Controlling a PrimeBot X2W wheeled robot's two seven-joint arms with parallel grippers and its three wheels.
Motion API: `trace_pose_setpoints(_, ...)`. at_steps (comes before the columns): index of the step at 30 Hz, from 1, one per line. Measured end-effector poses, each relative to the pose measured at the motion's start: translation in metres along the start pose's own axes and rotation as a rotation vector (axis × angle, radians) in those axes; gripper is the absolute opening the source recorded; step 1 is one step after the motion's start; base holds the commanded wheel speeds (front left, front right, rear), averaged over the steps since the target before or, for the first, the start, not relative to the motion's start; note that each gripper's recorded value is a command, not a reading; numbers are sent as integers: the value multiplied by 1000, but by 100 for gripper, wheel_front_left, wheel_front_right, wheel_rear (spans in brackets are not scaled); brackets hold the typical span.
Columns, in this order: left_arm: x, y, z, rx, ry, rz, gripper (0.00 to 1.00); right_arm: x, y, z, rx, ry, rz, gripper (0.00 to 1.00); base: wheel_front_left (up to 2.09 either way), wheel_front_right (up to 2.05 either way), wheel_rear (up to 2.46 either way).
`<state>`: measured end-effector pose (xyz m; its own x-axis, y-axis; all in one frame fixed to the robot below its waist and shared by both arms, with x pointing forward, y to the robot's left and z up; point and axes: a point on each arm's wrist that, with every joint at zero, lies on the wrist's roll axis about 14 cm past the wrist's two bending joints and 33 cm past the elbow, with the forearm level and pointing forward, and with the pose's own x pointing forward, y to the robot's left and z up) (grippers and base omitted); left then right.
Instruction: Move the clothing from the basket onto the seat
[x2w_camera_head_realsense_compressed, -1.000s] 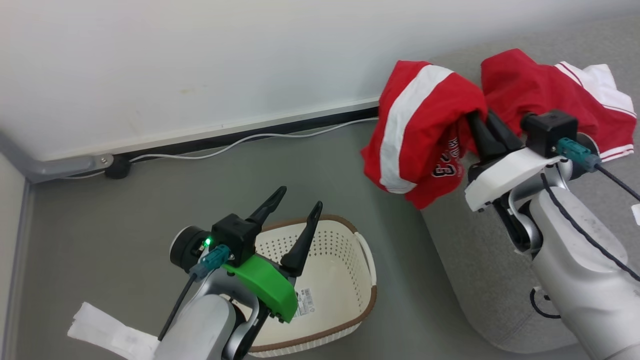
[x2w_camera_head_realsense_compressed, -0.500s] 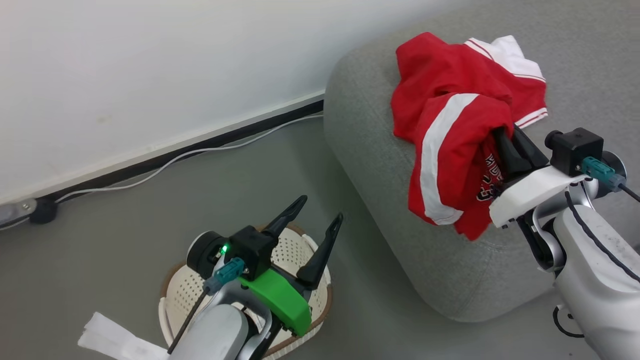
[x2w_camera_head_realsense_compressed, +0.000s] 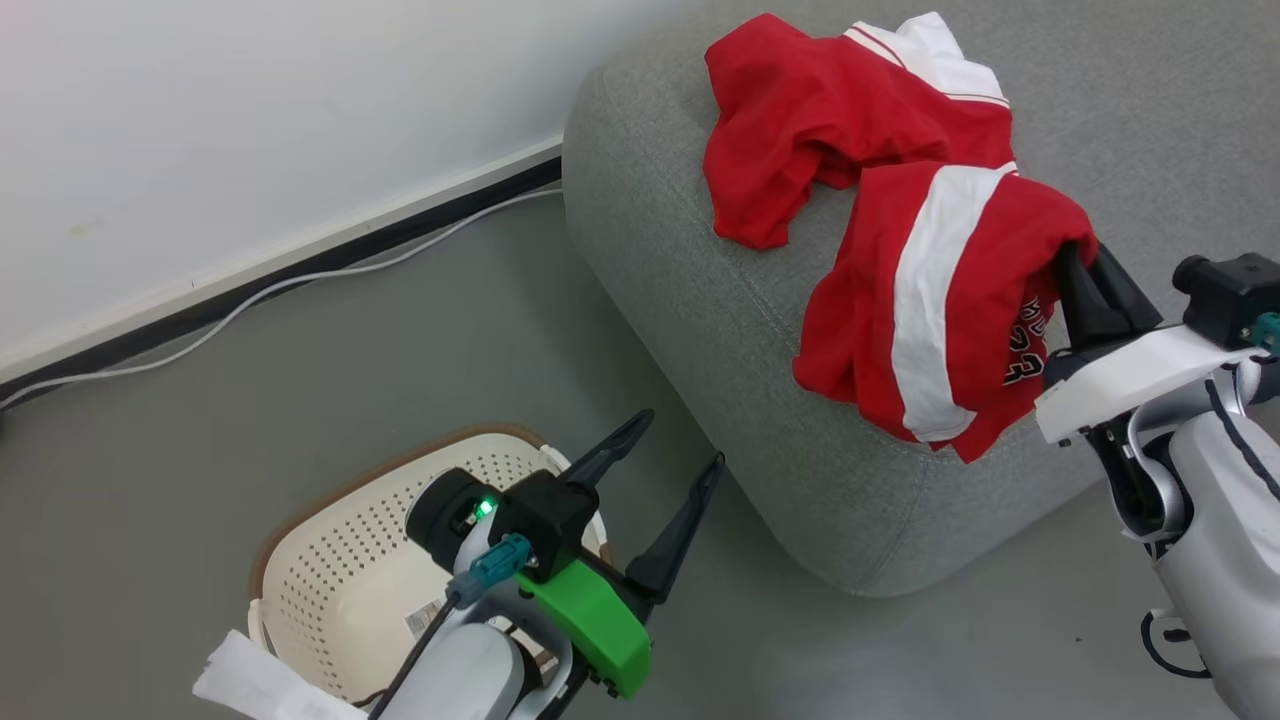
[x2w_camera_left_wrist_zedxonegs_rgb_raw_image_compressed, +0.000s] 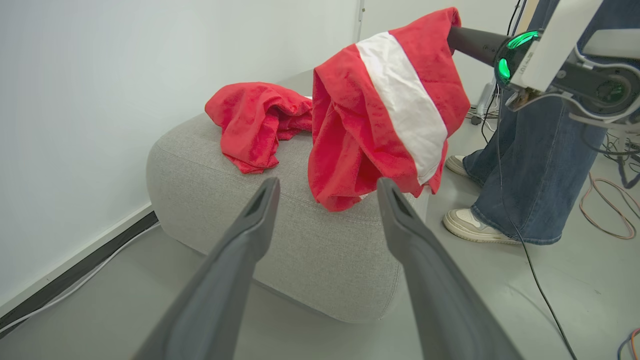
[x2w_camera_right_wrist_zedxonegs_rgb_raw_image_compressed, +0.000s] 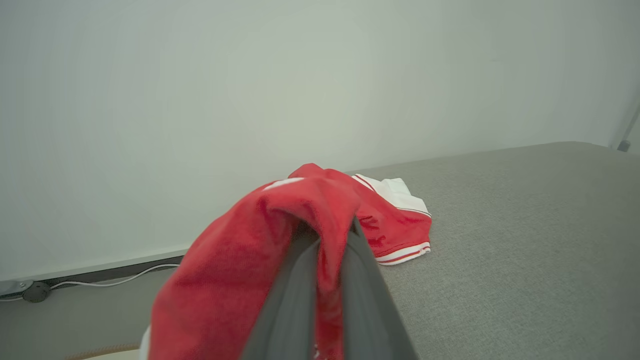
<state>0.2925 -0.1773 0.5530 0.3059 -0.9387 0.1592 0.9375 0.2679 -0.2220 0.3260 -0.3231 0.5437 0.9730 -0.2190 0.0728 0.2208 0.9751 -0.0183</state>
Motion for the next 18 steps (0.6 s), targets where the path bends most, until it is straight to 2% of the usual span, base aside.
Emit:
trace_pose_setpoints(6, -5, 16, -4, -15, 6, 33, 100, 26, 0, 19, 47, -54, 7, 0, 0, 0, 0)
trace_pose_setpoints(8, -6, 21, -2, -14, 0, 42, 100, 40, -2, 38, 88, -111, 1, 0, 0, 0, 0)
trace_pose_setpoints(13, -8, 38, 5, 15, -21, 69, 100, 80, 1, 92, 87, -246, 32, 0, 0, 0, 0)
trace_pose_setpoints(18, -11, 60, 13, 26, -49, 106, 100, 119, 2, 132, 96, -312, 45, 0, 0, 0, 0)
